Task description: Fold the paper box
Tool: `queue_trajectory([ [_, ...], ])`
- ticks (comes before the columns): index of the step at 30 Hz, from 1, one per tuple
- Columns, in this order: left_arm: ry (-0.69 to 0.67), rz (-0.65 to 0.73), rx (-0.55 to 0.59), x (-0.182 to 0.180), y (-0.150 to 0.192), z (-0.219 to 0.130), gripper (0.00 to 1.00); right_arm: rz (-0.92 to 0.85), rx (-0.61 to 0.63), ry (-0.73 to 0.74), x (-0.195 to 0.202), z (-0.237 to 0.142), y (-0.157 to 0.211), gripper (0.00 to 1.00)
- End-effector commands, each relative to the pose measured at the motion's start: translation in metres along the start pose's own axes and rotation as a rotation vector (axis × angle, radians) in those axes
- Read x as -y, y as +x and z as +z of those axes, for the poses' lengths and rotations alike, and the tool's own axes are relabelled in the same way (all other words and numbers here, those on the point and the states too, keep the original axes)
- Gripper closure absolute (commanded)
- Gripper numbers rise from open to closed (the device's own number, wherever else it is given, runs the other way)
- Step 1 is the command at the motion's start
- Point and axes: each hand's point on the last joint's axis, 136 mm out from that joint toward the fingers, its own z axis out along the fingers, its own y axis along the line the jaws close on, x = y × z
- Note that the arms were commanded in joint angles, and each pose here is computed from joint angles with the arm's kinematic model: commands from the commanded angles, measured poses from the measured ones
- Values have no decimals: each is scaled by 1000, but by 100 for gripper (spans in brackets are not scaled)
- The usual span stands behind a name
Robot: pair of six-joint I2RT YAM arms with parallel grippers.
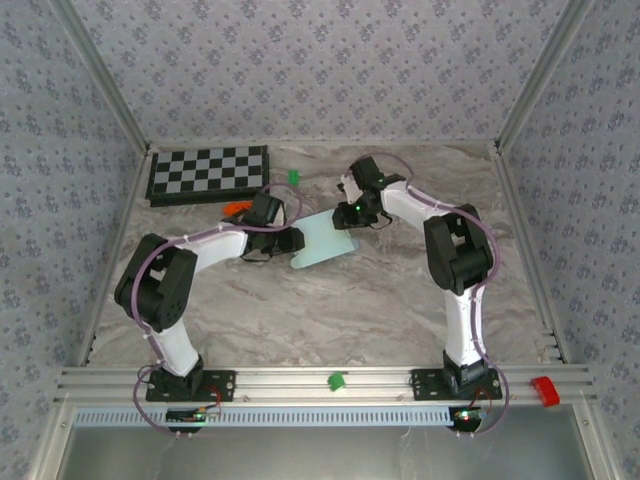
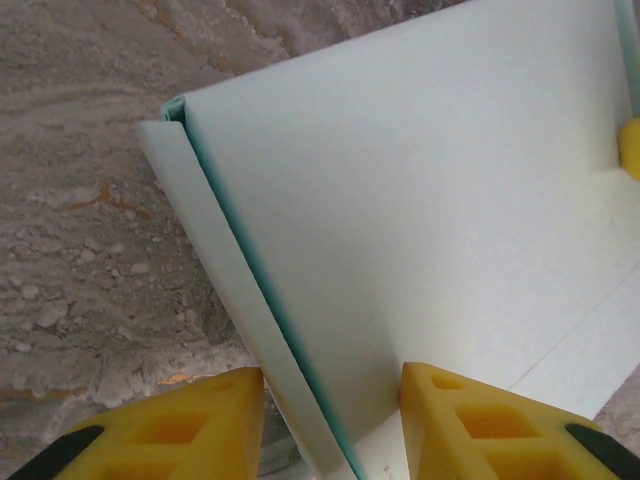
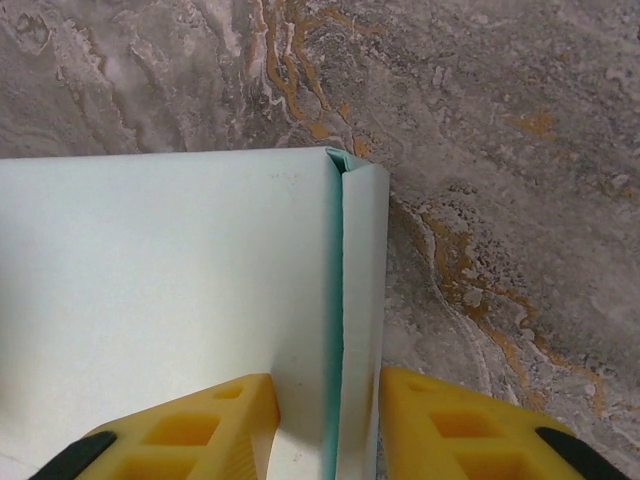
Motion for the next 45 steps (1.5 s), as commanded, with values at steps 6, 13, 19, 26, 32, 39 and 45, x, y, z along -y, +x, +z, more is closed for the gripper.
queue_trajectory([
  [6,35,7,8,12,14,-28,54,-5,-60,65,10,-13,11,57],
  [13,-58,153,114,8,-23,-62,36,43,92,56,12,-69,-17,52],
  [19,-75,313,147,10,-61,-55,28,111,160,43,11,-93,4,51],
  [26,63,401,95,32,-82,-23,23,244,196,30,14,-98,58,51],
  [32,168,422,17,42,-75,1,22,268,170,24,6,-91,100,51],
  [39,197,400,-35,38,-64,15,24,312,193,-8,-2,-83,121,51],
  [45,193,337,-64,31,-49,16,33,322,186,-44,-7,-73,120,51],
])
